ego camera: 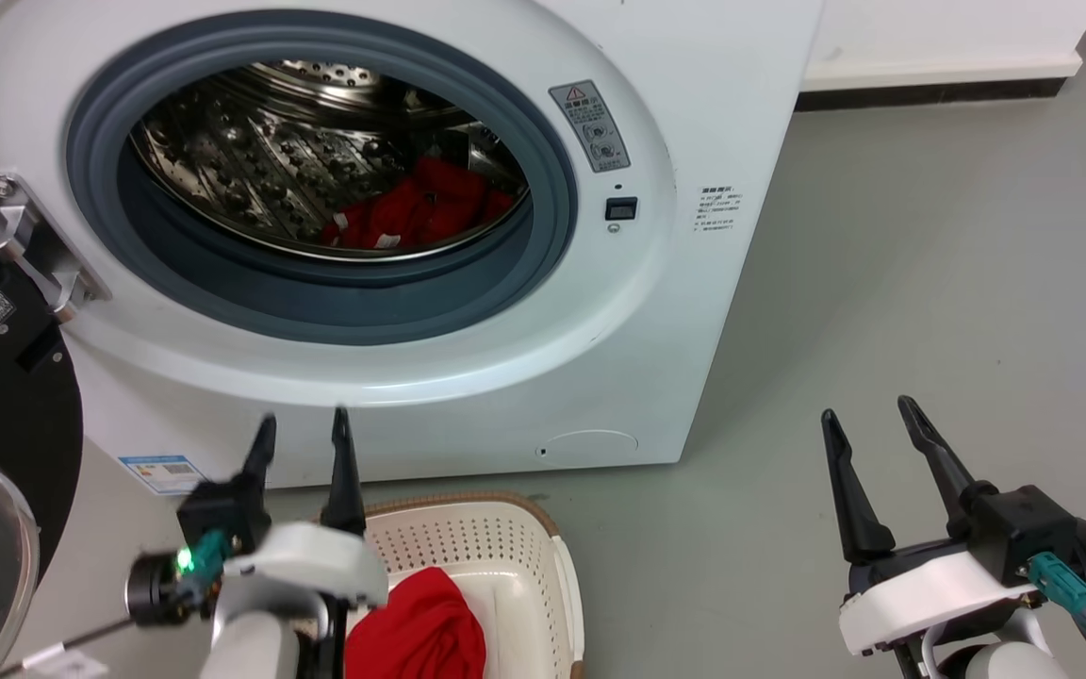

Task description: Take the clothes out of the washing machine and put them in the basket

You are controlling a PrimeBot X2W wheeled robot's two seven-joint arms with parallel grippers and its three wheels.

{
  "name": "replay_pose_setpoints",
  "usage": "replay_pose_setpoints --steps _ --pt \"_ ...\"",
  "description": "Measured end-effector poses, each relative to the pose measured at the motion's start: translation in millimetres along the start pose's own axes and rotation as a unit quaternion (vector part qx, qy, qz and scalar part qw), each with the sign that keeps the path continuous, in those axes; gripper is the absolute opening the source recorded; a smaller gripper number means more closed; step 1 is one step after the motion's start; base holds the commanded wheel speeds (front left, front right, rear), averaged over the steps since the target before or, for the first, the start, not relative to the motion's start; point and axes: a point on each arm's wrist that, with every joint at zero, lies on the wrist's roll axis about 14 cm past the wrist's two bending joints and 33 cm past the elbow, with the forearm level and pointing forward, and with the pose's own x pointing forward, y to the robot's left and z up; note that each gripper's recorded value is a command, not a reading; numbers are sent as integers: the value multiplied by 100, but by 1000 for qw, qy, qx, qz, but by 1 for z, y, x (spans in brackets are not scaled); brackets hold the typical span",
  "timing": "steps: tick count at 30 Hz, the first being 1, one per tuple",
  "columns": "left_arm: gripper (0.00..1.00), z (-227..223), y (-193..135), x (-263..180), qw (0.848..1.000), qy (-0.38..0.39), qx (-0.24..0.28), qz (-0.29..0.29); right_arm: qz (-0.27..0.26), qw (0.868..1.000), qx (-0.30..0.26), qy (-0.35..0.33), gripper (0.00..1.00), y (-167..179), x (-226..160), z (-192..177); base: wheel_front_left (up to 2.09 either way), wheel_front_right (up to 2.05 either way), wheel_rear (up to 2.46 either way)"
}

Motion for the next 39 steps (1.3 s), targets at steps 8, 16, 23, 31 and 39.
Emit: replay_pose_setpoints --steps 8,16,23,31,39 --pt "100 29 -9 43 999 -43 3 -15 0 1000 -1 4 100 -1 11 -4 0 0 0" --pt "100 26 -5 104 999 -32 20 -27 -1 1000 5 9 100 -5 28 -13 0 0 0" --pt "100 -9 0 172 998 23 46 -34 -1 1000 12 29 100 -8 47 -36 0 0 0" --pt "100 -53 11 243 990 101 88 -38 -10 997 29 66 100 -16 61 -77 0 0 0" --pt "100 -97 13 285 967 218 125 -46 -21 994 41 96 100 -25 63 -105 0 0 0"
